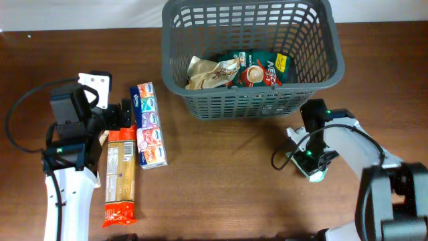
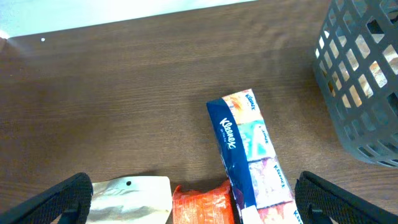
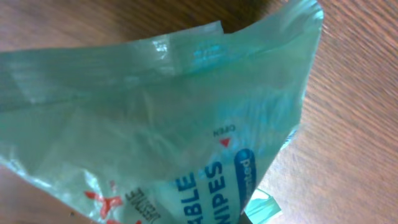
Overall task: Pack container
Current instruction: 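Grasp the light-blue wipes pack with the right gripper, then lift the wipes pack into the basket and release it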
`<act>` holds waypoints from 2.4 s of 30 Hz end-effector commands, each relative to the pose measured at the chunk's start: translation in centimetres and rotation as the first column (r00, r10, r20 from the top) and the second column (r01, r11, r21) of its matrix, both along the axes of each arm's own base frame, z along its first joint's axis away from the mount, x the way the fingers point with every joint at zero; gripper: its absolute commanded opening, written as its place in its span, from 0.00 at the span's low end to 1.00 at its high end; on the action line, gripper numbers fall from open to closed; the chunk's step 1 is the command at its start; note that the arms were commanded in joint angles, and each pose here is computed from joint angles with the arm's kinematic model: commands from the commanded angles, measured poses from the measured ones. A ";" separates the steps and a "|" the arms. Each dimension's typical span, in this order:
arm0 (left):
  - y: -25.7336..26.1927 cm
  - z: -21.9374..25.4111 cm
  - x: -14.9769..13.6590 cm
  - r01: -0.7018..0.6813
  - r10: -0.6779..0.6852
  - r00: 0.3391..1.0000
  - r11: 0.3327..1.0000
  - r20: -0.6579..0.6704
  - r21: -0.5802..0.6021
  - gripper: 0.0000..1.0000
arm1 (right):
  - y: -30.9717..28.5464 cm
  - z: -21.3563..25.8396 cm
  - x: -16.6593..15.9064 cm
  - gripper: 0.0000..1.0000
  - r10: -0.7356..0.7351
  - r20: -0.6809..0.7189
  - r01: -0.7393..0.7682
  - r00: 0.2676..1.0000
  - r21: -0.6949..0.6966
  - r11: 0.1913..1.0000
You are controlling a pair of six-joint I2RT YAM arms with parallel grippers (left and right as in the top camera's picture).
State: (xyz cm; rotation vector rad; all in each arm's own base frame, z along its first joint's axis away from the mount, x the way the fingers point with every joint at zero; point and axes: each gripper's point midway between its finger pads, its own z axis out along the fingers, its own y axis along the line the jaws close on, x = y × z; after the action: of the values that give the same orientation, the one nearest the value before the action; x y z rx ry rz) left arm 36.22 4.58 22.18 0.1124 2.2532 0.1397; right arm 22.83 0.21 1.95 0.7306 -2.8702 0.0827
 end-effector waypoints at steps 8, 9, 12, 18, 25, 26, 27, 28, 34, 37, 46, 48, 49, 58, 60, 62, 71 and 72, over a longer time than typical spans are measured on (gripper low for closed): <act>0.2 0.8 0.3 0.006 -0.006 1.000 1.000 0.016 0.015 0.99 | -2.1 8.1 0.9 0.04 -0.126 0.335 0.113 0.934 0.058 0.992; 0.2 0.8 0.3 0.006 -0.006 1.000 1.000 0.016 0.015 0.99 | -2.0 9.1 1.0 0.04 -0.137 0.376 0.116 0.916 0.077 0.990; 0.2 0.8 0.3 0.006 -0.006 1.000 1.000 0.016 0.015 0.99 | -1.8 13.4 1.6 0.04 -0.185 0.526 0.142 0.830 0.123 0.982; 0.2 0.8 0.3 0.006 -0.006 1.000 1.000 0.016 0.015 0.99 | -0.2 25.2 3.5 0.04 -0.427 0.718 0.200 0.550 0.383 0.902; 0.2 0.8 0.3 0.006 -0.006 1.000 1.000 0.016 0.015 0.99 | 2.8 37.7 5.7 0.04 -0.539 0.773 -0.028 0.334 0.580 0.814; 0.2 0.8 0.3 0.006 -0.006 1.000 1.000 0.016 0.015 0.99 | 3.3 38.9 6.4 0.03 -0.559 0.766 -0.060 0.318 0.605 0.794; 0.2 0.8 0.3 0.006 -0.006 1.000 1.000 0.017 0.015 0.99 | 3.7 39.7 7.1 0.04 -0.578 0.756 -0.084 0.309 0.627 0.775; 0.2 0.8 0.3 0.006 -0.006 1.000 1.000 0.016 0.015 0.99 | 3.9 40.1 7.9 0.04 -0.591 0.747 -0.098 0.306 0.642 0.760; 0.2 0.8 0.3 0.006 -0.006 1.000 1.000 0.016 0.015 0.99 | 8.2 37.5 17.7 0.04 -0.592 0.716 -0.181 0.370 0.681 0.710; 0.2 0.8 0.3 0.006 -0.006 1.000 1.000 0.016 0.015 0.99 | 9.3 34.9 21.1 0.04 -0.580 0.707 -0.155 0.404 0.678 0.719; 0.2 0.8 0.3 0.006 -0.006 1.000 1.000 0.016 0.015 0.99 | 8.7 27.1 25.7 0.04 -0.564 0.678 0.025 0.471 0.629 0.777; 0.2 0.8 0.3 0.006 -0.006 1.000 1.000 0.016 0.015 0.99 | 8.5 25.8 25.8 0.04 -0.559 0.669 0.059 0.489 0.614 0.787; 0.2 0.8 0.3 0.006 -0.006 1.000 1.000 0.016 0.015 0.99 | 8.5 25.2 25.8 0.04 -0.555 0.665 0.072 0.499 0.607 0.792; 0.2 0.8 0.3 0.006 -0.006 1.000 1.000 0.017 0.015 0.99 | 7.9 28.8 22.6 0.68 -0.526 0.686 0.071 0.503 0.573 0.816; 0.2 0.8 0.3 0.006 -0.006 1.000 1.000 0.017 0.015 0.99 | 6.6 32.8 21.2 0.68 -0.528 0.732 0.079 0.431 0.553 0.830; 0.2 0.8 0.3 0.006 -0.006 1.000 1.000 0.016 0.015 0.99 | 5.2 36.5 19.7 0.68 -0.529 0.772 0.094 0.354 0.533 0.841; 1.5 1.1 0.3 -0.044 0.042 0.999 0.996 0.024 0.075 0.99 | -2.4 46.7 12.2 0.72 -0.431 0.902 0.288 0.021 0.407 0.867; 2.1 1.1 0.2 -0.072 0.071 0.997 0.993 0.021 0.097 0.99 | -3.5 46.9 11.4 0.73 -0.409 0.912 0.343 -0.007 0.387 0.856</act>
State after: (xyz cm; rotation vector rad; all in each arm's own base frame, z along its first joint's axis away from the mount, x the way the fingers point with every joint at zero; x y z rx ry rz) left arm 36.34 5.01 22.33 0.1080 2.2476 0.1712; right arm 35.23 0.59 49.04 -0.2416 -4.3793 0.1438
